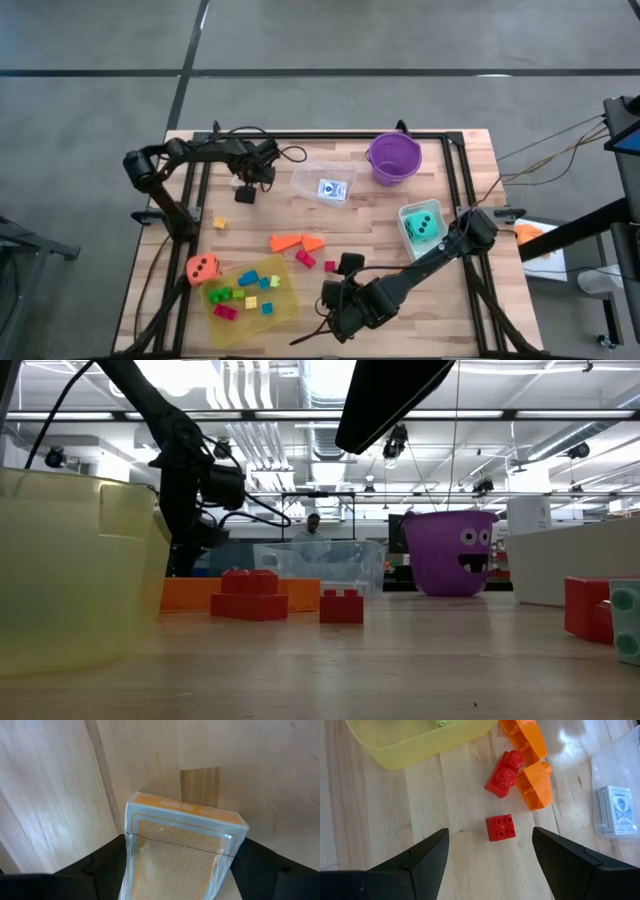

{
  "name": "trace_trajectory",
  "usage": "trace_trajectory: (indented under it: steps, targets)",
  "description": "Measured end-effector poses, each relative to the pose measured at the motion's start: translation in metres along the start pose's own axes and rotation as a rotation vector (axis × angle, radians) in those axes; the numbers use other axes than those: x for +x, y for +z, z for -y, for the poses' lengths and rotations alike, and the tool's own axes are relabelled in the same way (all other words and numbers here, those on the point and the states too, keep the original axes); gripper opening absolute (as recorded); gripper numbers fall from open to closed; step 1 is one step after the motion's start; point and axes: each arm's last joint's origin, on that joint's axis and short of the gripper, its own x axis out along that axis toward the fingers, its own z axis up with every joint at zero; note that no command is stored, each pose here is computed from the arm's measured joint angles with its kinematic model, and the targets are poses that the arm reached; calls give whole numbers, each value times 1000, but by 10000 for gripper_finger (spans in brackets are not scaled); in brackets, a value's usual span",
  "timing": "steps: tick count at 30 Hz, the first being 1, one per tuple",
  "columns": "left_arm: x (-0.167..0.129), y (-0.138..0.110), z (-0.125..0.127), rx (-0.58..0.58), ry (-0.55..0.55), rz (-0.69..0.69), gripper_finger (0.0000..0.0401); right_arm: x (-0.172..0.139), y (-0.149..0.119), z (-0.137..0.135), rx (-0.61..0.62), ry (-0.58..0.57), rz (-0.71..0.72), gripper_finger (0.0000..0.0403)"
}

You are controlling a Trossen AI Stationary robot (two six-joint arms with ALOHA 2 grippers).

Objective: Pick & Place Toys
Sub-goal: Put the orange deck of cards into the transparent bin

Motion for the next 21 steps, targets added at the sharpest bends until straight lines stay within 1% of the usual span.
trace_trajectory:
  steps: [6, 12, 15, 17, 21]
  targets:
    - [0, 0, 1, -27, -3, -1, 285, 0, 0, 0, -1, 10, -7, 283]
    - [-1, 0, 2, -80, -5, -7, 285, 0, 0, 0, -3, 10, -8, 283]
    - [-6, 2, 2, -136, -16, -22, 285, 0, 0, 0, -7, 11, -8, 283]
    - [-11, 5, 3, -183, -47, -25, 285, 0, 0, 0, -16, 11, -8, 283]
    - [-24, 12, 0, -273, -83, -1, 284, 0, 0, 0, -26, 13, -9, 283]
